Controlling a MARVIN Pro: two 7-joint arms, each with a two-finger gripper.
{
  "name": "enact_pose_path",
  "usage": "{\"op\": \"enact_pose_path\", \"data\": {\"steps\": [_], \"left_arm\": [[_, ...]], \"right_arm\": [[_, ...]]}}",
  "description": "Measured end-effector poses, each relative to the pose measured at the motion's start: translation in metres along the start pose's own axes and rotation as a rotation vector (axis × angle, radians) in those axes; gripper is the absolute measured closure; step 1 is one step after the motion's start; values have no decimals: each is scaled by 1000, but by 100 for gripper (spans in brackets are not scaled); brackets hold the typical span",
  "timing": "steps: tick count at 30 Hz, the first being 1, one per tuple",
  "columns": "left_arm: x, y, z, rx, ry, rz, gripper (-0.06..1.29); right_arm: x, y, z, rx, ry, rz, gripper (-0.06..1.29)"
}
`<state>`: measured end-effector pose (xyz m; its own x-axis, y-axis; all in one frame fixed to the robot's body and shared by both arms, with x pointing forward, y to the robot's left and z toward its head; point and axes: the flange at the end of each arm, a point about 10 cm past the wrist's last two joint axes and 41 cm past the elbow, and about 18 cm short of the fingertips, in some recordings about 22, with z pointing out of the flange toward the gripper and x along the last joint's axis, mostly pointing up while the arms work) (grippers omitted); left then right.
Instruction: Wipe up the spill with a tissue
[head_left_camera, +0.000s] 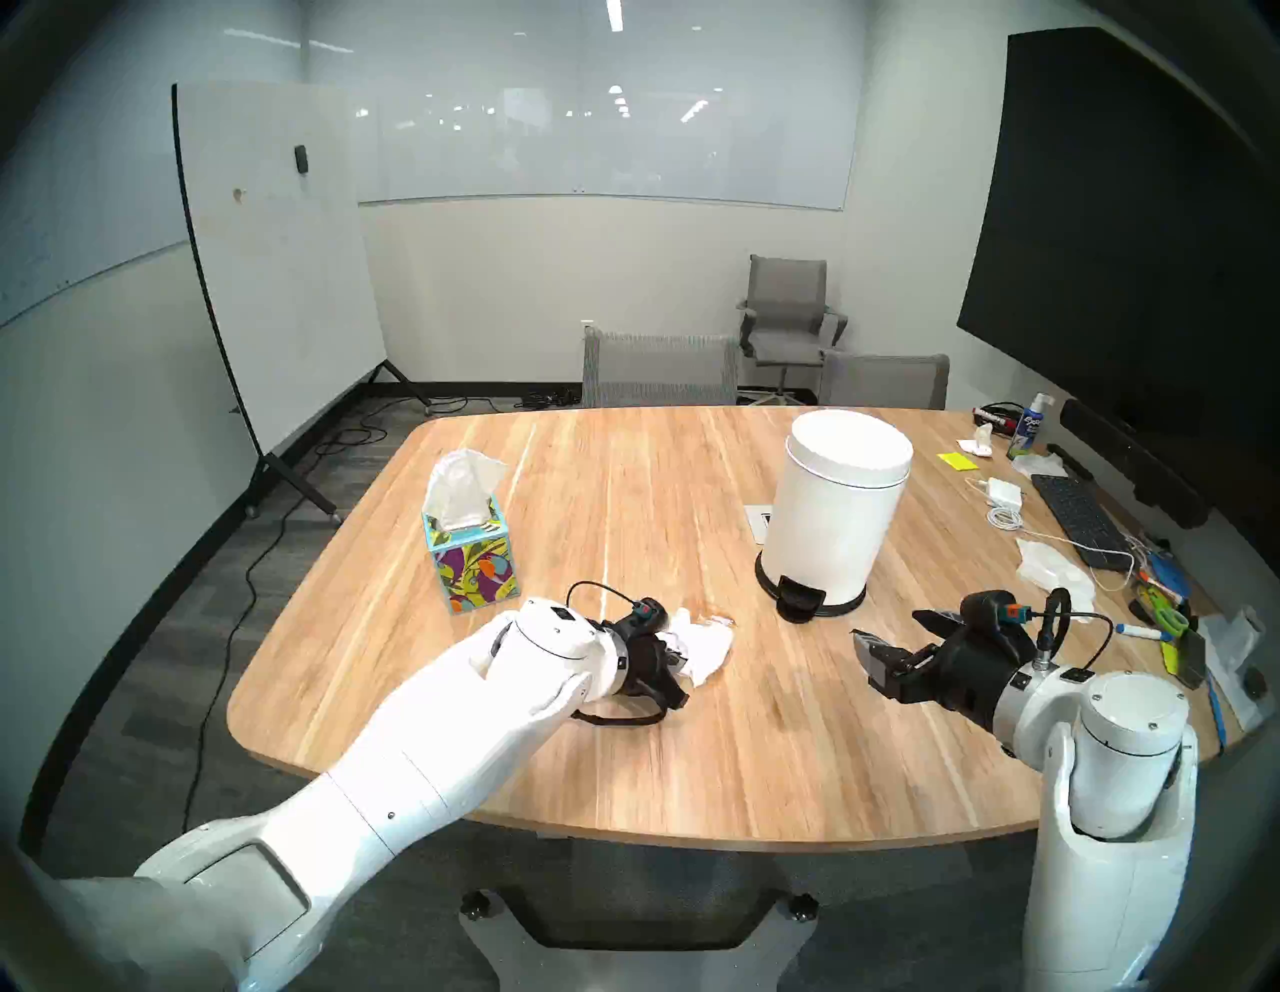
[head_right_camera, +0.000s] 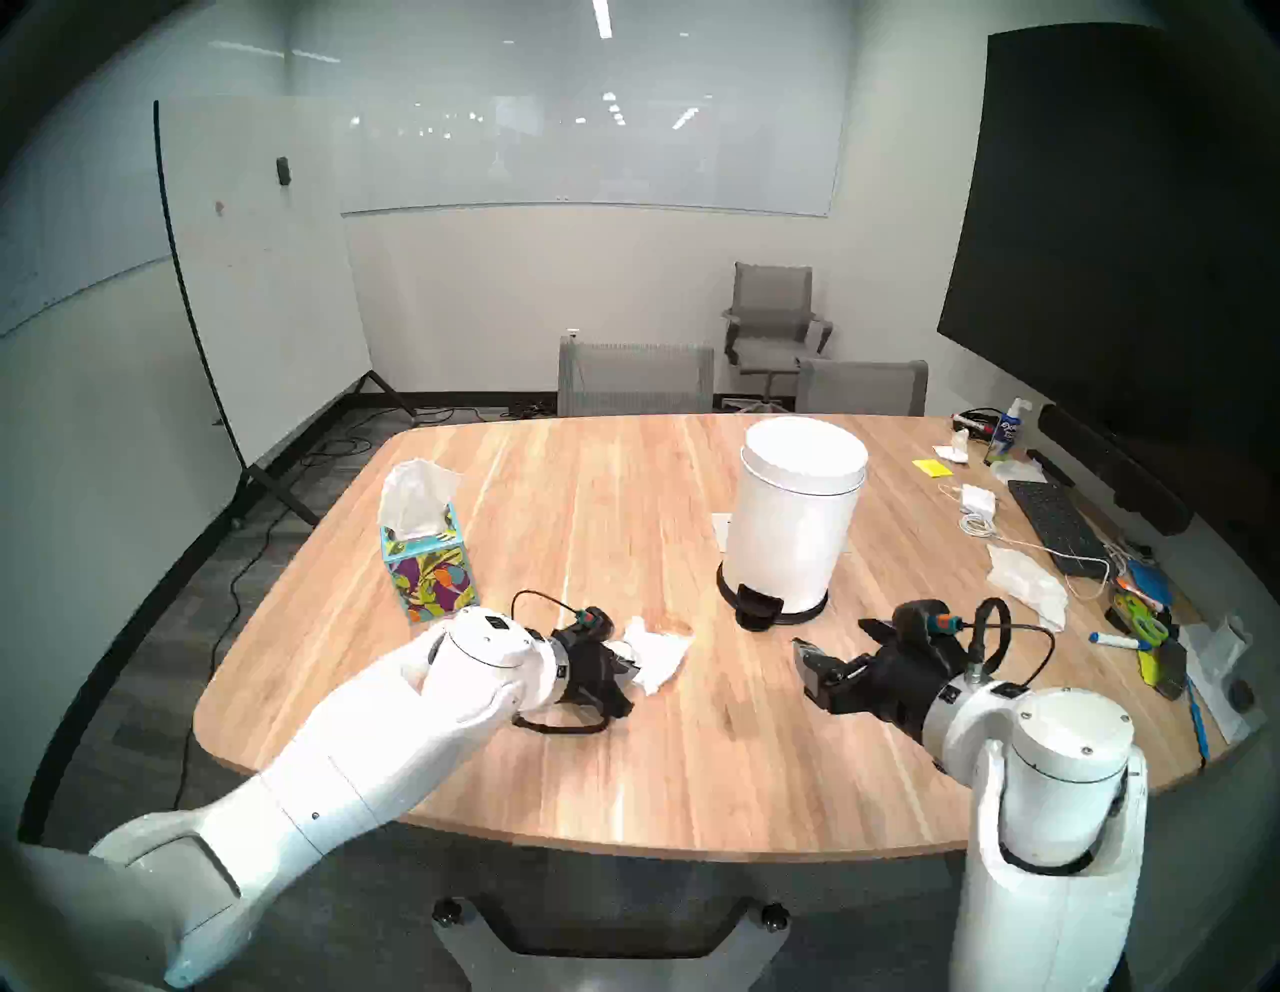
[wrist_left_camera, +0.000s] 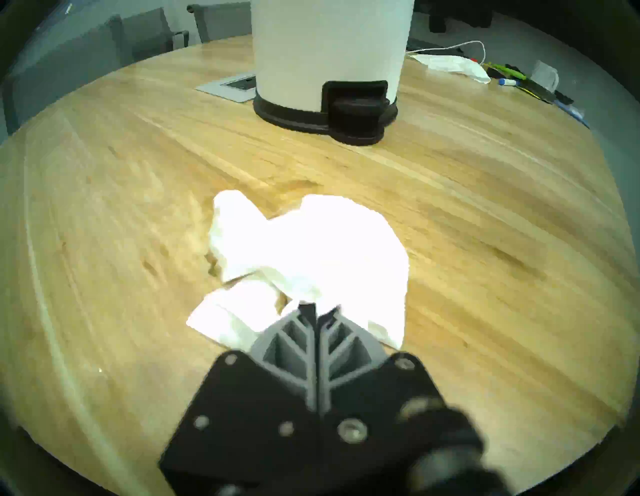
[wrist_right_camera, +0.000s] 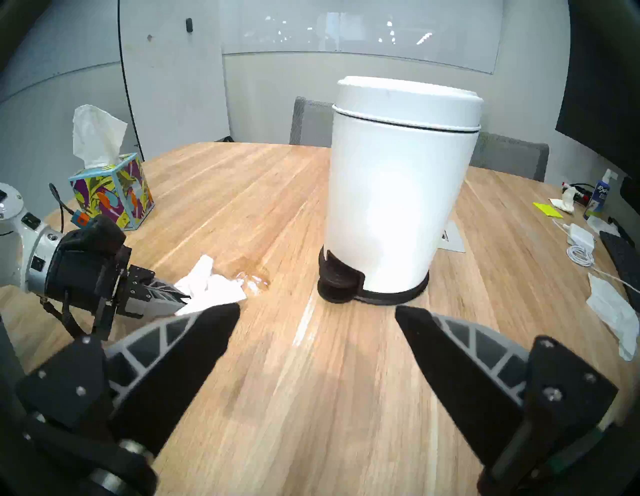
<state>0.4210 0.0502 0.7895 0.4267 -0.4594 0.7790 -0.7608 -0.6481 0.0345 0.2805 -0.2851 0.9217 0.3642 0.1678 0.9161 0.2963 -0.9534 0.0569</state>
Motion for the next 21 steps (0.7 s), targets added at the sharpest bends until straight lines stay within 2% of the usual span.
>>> {"op": "enact_pose_path", "data": {"steps": [6, 21], "left_arm": [[8, 11, 12, 0, -4, -11, 125], [32, -5, 46, 55, 20, -48, 125]], "right_arm": [[0, 0, 0, 0, 0, 0, 0], [0, 0, 0, 0, 0, 0, 0]]}}
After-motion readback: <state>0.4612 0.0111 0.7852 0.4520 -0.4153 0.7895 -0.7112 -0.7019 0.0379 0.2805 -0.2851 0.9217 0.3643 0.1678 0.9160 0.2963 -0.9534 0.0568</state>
